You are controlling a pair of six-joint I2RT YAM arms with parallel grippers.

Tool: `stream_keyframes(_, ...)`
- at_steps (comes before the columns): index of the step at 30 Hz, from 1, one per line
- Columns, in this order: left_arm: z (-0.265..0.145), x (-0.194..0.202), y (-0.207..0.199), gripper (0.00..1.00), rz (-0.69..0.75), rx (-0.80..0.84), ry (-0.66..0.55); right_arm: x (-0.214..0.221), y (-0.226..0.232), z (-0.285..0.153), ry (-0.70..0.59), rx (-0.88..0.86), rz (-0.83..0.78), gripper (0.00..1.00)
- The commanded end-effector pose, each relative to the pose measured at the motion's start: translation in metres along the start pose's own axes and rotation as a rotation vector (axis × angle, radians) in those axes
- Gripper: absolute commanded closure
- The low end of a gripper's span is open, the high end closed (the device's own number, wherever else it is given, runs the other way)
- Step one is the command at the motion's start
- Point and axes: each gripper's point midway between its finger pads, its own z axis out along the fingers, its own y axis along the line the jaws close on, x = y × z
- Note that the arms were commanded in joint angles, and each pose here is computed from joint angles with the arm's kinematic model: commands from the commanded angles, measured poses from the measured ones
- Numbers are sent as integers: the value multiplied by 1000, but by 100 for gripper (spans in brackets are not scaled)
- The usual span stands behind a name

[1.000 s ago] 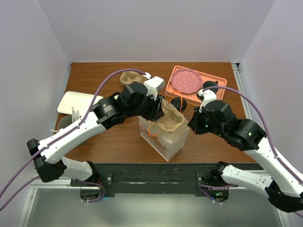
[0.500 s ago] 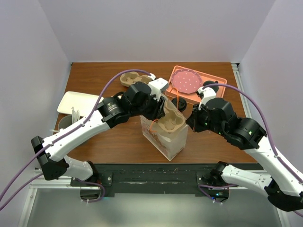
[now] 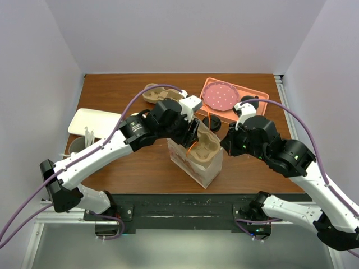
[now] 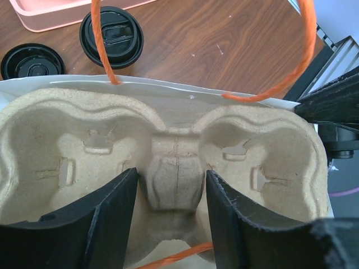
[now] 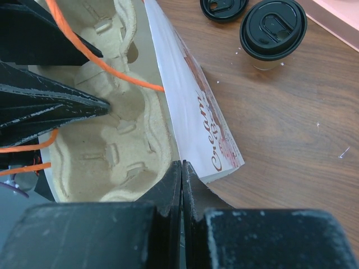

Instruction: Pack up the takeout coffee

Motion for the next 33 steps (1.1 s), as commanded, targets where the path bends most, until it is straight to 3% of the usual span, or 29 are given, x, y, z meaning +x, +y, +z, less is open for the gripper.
stream_keyframes(1, -2, -2, -8, 42, 24, 36, 10, -23, 12, -4, -82, -49, 11, 100)
stream_keyframes(13, -32, -37, -12, 34, 34, 23, -81, -16, 1, 8, -73, 4, -7, 100)
stream_keyframes(16, -29, -29, -7, 34, 37, 1, -55, -19, -3, 11, -79, 36, -20, 89)
stream_keyframes(27, -28, -17, 5, 34, 12, -55, -40, -51, -10, 21, -143, 125, -142, 84)
stream_keyframes(33, -32, -18, 8, 34, -9, -78, -55, -79, -6, 17, -189, 143, -150, 70)
